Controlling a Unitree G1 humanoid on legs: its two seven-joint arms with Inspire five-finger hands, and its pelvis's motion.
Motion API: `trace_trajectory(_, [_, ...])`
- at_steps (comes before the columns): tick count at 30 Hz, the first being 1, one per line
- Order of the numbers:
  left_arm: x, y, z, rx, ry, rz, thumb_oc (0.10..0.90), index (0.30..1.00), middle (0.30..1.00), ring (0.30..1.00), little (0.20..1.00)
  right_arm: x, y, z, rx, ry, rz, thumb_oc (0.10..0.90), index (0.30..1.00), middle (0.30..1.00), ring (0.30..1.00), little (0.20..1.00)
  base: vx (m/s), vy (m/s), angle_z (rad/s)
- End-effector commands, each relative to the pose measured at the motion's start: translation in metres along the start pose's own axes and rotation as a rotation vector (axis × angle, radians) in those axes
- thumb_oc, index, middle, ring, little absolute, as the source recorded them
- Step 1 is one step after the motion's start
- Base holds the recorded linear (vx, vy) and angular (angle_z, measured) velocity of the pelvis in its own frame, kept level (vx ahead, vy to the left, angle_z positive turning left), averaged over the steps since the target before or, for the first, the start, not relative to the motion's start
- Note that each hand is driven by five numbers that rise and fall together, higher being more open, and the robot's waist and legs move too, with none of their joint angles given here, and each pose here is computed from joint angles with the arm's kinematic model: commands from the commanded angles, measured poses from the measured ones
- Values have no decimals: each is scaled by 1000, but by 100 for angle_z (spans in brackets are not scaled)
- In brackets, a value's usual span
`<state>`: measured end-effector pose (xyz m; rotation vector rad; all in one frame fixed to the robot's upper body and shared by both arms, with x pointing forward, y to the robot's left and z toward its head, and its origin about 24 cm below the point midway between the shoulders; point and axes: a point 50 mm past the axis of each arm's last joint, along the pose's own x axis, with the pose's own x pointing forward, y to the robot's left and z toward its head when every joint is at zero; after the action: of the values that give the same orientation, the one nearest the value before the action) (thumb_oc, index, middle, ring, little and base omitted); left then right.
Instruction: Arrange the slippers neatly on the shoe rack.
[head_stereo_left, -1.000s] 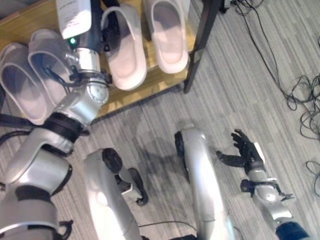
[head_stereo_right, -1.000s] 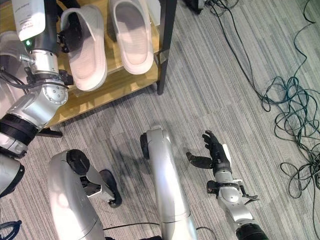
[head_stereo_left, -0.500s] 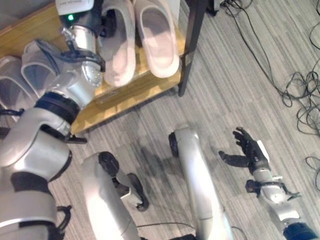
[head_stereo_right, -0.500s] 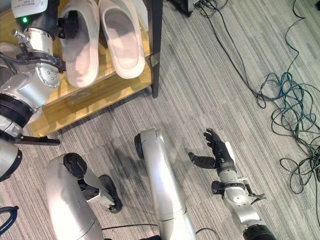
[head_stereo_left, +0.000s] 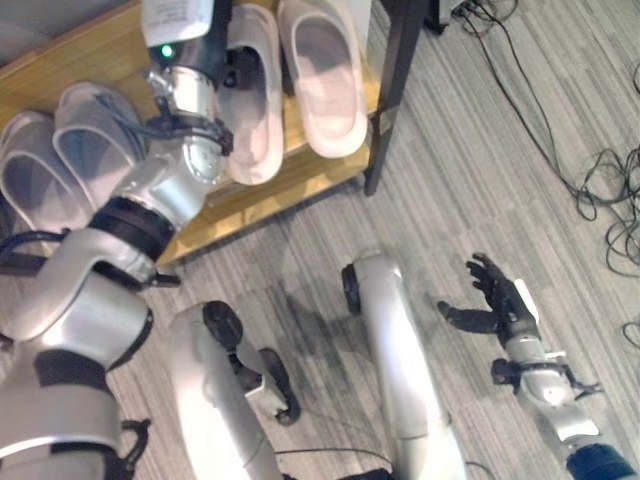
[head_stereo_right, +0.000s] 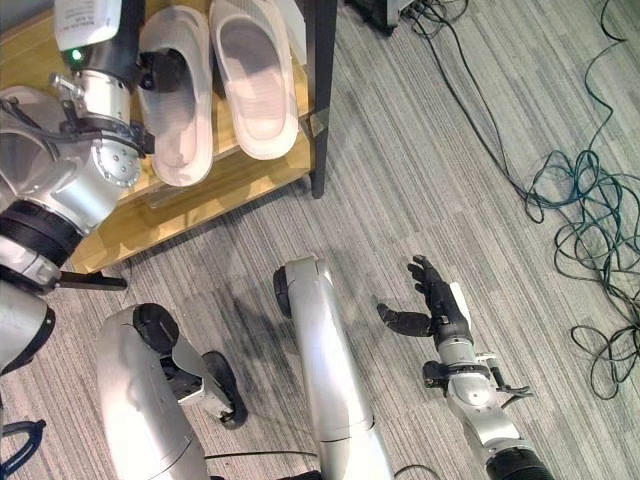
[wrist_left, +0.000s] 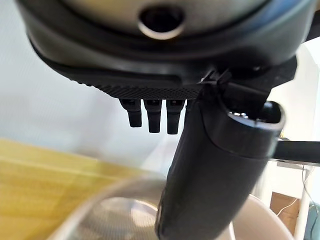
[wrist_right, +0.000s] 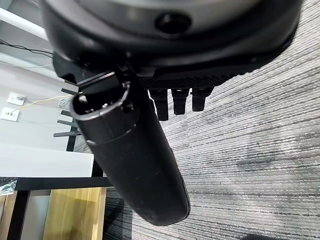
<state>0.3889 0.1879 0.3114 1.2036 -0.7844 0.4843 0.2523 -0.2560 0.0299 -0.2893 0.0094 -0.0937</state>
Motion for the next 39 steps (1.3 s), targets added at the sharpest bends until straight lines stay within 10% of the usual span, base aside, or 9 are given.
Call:
trace_trajectory(1, [29, 52, 5, -24, -34, 219, 800, 900, 900, 900, 900, 7, -8, 53, 19, -265, -21, 800, 900, 900, 900, 900, -27, -22, 4])
trace_trajectory(29, [-51, 64, 10, -398, -135, 342, 800, 900, 900, 900, 900, -2, -9, 51, -58, -274, -74, 800, 900, 900, 900, 900, 0, -3, 2])
trace_trajectory(39, [-92, 47, 11, -1001, 40, 248, 800, 900, 900, 900, 900, -3, -3, 47, -83, -233, -89, 800, 900, 900, 900, 900, 8, -6, 5])
